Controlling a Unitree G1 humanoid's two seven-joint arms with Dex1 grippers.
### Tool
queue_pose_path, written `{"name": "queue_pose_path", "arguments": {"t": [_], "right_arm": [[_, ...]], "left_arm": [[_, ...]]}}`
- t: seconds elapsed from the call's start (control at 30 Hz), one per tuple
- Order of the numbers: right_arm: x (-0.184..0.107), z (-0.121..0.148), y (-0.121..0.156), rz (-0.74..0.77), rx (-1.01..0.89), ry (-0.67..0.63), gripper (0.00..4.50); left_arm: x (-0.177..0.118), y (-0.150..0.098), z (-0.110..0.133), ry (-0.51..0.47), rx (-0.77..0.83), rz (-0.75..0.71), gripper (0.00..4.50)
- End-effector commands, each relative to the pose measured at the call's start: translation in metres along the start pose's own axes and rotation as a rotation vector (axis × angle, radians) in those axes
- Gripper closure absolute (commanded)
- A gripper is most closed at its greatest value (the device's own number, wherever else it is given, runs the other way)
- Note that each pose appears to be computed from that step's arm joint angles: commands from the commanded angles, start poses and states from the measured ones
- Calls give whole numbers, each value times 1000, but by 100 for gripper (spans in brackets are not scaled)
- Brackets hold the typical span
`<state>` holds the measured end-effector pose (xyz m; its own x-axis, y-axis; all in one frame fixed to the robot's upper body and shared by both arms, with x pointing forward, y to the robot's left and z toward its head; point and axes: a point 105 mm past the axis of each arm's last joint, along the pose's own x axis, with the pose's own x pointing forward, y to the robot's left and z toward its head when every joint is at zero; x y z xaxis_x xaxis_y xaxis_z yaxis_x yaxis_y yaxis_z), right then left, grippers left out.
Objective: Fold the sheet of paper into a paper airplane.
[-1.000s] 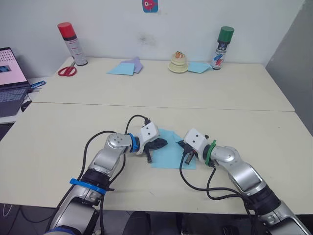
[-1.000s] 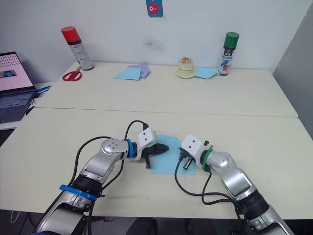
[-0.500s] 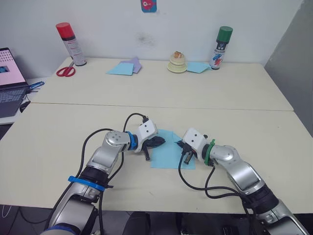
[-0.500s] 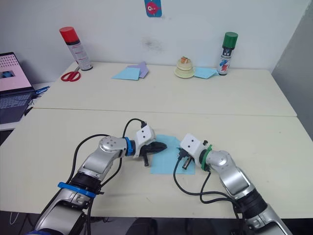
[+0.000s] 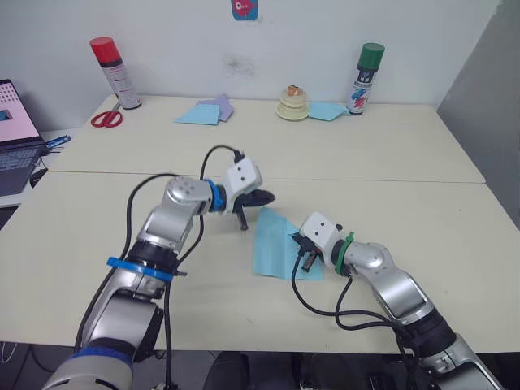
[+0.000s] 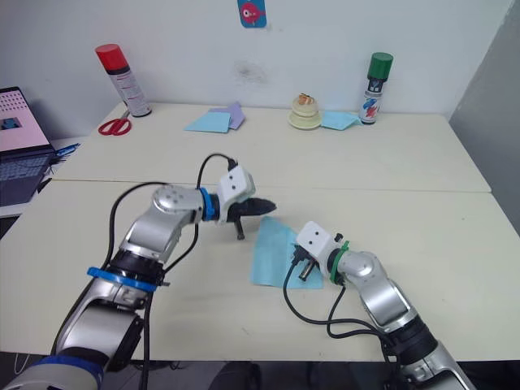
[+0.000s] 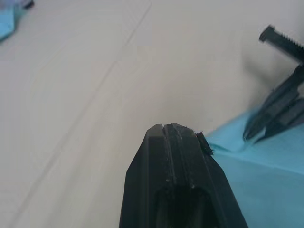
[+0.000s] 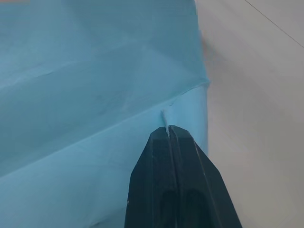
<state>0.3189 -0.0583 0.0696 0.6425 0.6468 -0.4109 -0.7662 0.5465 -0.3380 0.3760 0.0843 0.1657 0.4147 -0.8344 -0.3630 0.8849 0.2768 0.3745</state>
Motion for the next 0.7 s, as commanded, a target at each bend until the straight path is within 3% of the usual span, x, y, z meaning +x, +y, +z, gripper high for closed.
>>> {"name": "queue_pose_path", "arguments": {"t": [0.03, 0.13, 0.37, 0.7], "right_arm": [[5, -22, 6, 10, 8, 86, 448], [6, -21, 6, 9, -6, 82, 448], [2, -13, 4, -2, -61, 44, 448], [-6, 5, 5, -11, -151, -58, 448]], "left_arm": [[7, -6, 12, 10, 93, -97, 450], [20, -7, 6, 51, 146, -122, 450], [46, -9, -2, 41, 156, -91, 450], [51, -24, -19, 21, 95, -71, 450]]}}
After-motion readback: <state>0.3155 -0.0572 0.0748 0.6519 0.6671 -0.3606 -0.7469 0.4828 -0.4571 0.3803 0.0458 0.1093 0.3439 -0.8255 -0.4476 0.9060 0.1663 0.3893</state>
